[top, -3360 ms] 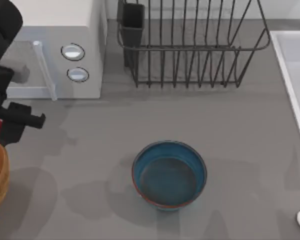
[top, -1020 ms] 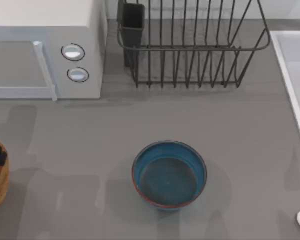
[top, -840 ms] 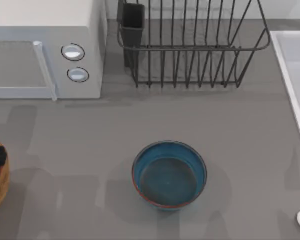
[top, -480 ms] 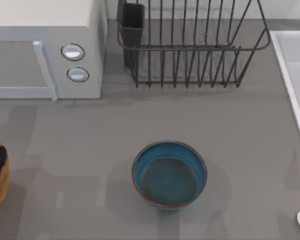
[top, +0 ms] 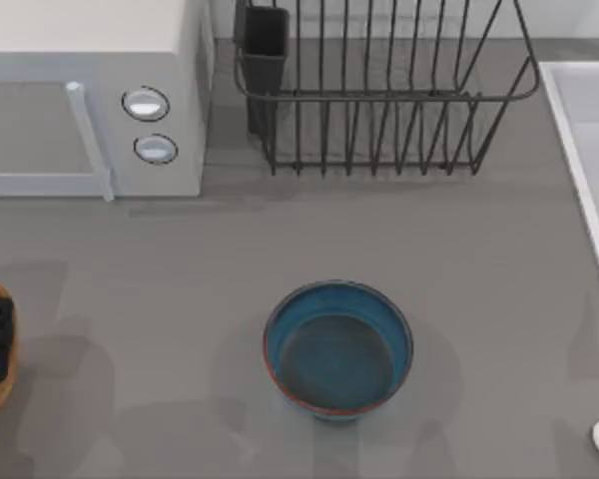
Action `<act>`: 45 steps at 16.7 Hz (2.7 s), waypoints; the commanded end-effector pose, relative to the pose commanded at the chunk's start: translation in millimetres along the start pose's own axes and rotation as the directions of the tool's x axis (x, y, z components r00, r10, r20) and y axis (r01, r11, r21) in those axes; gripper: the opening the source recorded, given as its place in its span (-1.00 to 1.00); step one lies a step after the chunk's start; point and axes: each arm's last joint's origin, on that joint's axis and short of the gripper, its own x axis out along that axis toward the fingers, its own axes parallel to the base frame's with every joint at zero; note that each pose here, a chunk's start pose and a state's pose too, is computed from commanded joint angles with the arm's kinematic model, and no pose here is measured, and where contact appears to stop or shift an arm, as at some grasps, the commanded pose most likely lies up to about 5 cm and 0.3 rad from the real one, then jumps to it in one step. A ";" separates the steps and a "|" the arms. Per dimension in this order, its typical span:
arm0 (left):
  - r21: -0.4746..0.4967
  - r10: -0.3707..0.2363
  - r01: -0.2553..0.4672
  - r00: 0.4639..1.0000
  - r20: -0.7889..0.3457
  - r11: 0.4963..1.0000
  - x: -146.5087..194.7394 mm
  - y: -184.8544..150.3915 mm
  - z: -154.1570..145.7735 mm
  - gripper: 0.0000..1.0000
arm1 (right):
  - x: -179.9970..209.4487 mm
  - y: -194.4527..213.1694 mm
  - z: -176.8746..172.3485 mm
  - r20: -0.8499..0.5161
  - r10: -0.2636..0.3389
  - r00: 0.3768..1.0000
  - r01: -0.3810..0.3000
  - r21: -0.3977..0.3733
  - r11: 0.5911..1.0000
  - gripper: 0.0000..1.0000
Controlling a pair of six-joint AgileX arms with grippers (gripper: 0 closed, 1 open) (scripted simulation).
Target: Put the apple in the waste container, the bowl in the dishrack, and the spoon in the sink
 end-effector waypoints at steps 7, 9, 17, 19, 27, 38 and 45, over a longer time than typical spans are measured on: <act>-0.060 -0.039 0.099 0.778 0.627 0.993 -13.9 -3.1 -57.4 1.00 | 0.0 0.0 0.0 0.000 0.000 1.000 0.000 0.000 1.000 1.00; -0.053 -0.040 0.123 0.648 0.760 0.991 -11.2 -4.7 -68.8 1.00 | 0.0 0.0 0.0 0.000 0.000 1.000 0.000 0.000 1.000 1.00; -0.024 -0.042 0.149 0.425 0.904 0.989 4.4 -8.9 -83.9 1.00 | 0.0 0.0 0.0 0.000 0.000 1.000 0.000 0.000 1.000 1.00; -0.024 -0.042 0.149 0.425 0.904 0.989 4.4 -8.9 -83.9 1.00 | 0.0 0.0 0.0 0.000 0.000 1.000 0.000 0.000 1.000 1.00; -0.024 -0.042 0.149 0.425 0.904 0.989 4.4 -8.9 -83.9 1.00 | 7.0 21.4 46.0 -0.234 0.174 0.957 -0.140 0.154 0.978 1.00; -0.024 -0.042 0.149 0.425 0.904 0.989 4.4 -8.9 -83.9 1.00 | 113.9 152.5 115.2 -0.898 0.240 0.369 -0.078 0.228 0.971 1.00; -0.024 -0.042 0.149 0.425 0.904 0.989 4.4 -8.9 -83.9 1.00 | 166.5 229.7 77.2 -0.999 0.033 0.042 0.001 0.033 0.999 1.00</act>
